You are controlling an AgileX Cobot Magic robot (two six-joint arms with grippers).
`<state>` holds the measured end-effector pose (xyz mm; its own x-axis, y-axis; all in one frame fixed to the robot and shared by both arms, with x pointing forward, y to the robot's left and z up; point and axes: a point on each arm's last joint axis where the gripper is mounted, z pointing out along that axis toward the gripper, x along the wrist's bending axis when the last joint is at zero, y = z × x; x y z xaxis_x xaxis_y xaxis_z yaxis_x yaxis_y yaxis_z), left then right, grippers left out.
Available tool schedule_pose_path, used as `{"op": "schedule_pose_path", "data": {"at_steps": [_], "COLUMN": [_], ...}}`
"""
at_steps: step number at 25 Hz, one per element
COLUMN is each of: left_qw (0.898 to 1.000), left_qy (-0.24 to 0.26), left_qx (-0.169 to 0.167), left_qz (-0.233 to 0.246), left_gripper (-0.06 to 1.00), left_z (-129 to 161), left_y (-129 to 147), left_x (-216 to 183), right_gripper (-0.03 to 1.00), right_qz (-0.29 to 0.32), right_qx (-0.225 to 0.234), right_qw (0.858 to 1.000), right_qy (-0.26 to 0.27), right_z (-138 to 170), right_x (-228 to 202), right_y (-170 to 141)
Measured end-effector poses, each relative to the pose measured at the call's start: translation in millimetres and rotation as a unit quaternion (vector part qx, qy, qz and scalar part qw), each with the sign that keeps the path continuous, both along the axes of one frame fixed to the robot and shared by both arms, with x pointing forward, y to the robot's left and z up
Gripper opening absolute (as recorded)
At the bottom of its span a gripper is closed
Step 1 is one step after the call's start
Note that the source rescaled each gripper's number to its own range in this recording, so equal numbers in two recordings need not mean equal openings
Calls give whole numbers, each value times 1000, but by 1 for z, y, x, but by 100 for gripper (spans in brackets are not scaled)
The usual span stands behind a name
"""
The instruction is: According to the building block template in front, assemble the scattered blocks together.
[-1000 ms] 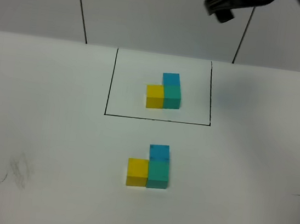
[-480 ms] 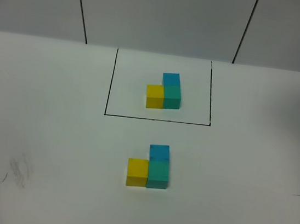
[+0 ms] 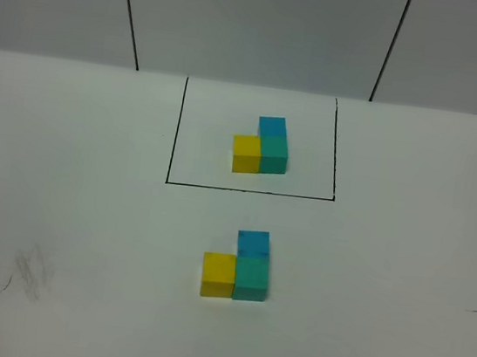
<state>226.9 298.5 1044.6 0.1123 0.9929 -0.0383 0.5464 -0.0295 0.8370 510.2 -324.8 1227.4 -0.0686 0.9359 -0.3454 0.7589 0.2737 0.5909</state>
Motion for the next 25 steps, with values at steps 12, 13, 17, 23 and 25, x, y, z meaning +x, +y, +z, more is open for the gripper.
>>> {"op": "schedule_pose_path", "data": {"at_steps": [12, 13, 17, 23, 25], "left_qw": [1000, 1000, 1000, 1000, 1000], "left_qy": [0, 0, 0, 0, 0], "left_qx": [0, 0, 0, 0, 0], "left_qz": [0, 0, 0, 0, 0], "left_gripper": [75, 75, 75, 75, 75], "left_z": [0, 0, 0, 0, 0], "left_y": [0, 0, 0, 0, 0], "left_x": [0, 0, 0, 0, 0], "right_gripper": [12, 9, 3, 2, 2], "right_qz": [34, 35, 38, 35, 38], "right_qx": [54, 55, 63, 72, 87], "right_qw": [989, 987, 988, 990, 988], "right_qy": [-137, -145, -139, -113, -123], "right_z": [16, 12, -20, -89, -107], "right_x": [-152, -165, -199, -235, -244], "right_y": [16, 16, 19, 20, 23]}}
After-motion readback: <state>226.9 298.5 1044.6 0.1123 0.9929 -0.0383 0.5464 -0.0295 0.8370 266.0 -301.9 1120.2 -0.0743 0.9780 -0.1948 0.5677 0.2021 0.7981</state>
